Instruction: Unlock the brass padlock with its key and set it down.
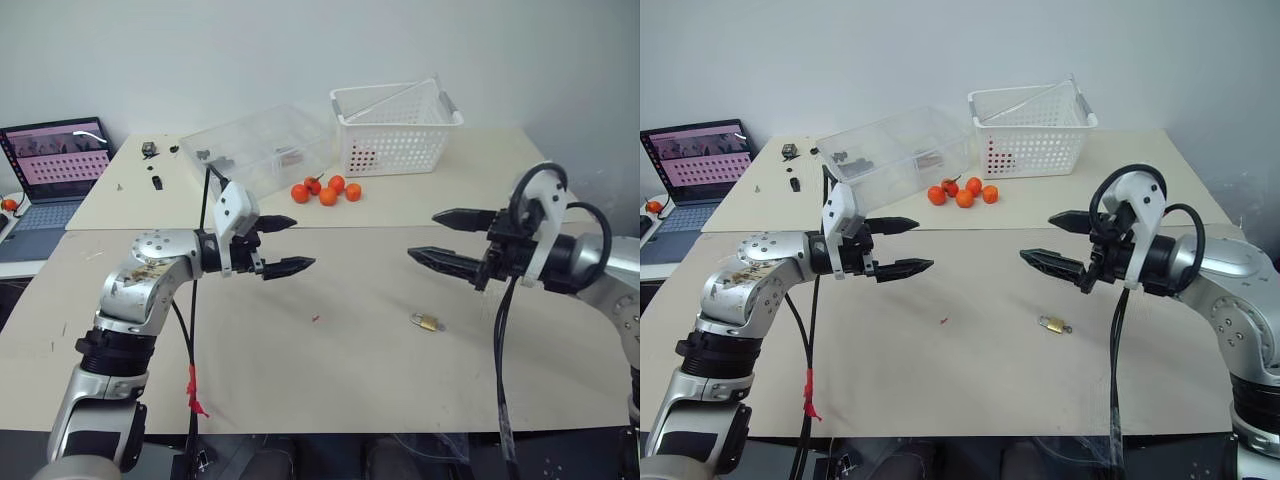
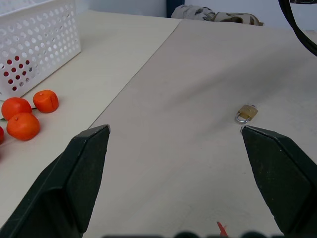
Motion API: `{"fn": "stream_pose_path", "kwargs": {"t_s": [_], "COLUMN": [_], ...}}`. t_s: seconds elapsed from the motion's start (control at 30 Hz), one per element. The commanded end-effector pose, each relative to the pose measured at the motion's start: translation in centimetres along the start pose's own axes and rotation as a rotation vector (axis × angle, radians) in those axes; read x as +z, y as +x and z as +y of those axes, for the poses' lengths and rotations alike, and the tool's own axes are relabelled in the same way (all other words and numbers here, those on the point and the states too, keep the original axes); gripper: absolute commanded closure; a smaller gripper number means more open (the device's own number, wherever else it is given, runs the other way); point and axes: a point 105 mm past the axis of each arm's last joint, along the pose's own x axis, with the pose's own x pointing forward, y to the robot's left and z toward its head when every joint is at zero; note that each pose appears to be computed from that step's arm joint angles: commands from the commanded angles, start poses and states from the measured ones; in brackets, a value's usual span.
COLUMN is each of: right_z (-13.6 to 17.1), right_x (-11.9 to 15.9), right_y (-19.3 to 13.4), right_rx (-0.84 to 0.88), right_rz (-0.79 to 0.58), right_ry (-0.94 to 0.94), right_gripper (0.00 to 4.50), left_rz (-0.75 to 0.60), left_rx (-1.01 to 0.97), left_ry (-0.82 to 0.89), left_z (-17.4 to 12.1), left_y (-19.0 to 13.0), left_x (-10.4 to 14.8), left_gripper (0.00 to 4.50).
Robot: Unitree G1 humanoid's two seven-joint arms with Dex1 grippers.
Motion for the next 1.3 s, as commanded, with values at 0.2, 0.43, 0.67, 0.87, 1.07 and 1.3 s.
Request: {"fn": "stream_pose_path", "kwargs": {"t_s": [0.2,0.43,0.67,0.87,1.07,1.3], "right_z": [0.5,1.8,2.1,1.4,0.4,0.5], "right_x": [0.2,-0.9,-6.1,-10.2,-12.6,-14.1], "right_y": [-0.1,-0.6,-1.7,-1.3,-0.2,0.6], "right_rx": [0.027,0.086,0.094,0.103,0.114,0.137], "right_rz": [-0.008,0.073,0.253,0.32,0.328,0.334], "right_ry": [0.03,0.036,0.006,0.016,0.001,0.002], "right_gripper": [0.03,0.03,0.03,0.03,0.03,0.03], "left_rz": [-0.081,0.053,0.021,0.078,0.107,0.127], "left_rx": [0.022,-0.036,-0.209,-0.301,-0.302,-0.271], "left_ry": [0.033,0.08,0.098,0.16,0.208,0.207], "left_z": [1.2,1.1,-1.0,-2.2,-2.2,-1.9], "left_y": [0.1,1.0,1.9,2.7,3.1,2.4], "left_x": [2.2,-0.4,0.5,-0.5,-0.8,-1.2], "left_gripper": [0.0,0.0,0.0,0.0,0.0,0.0]}}
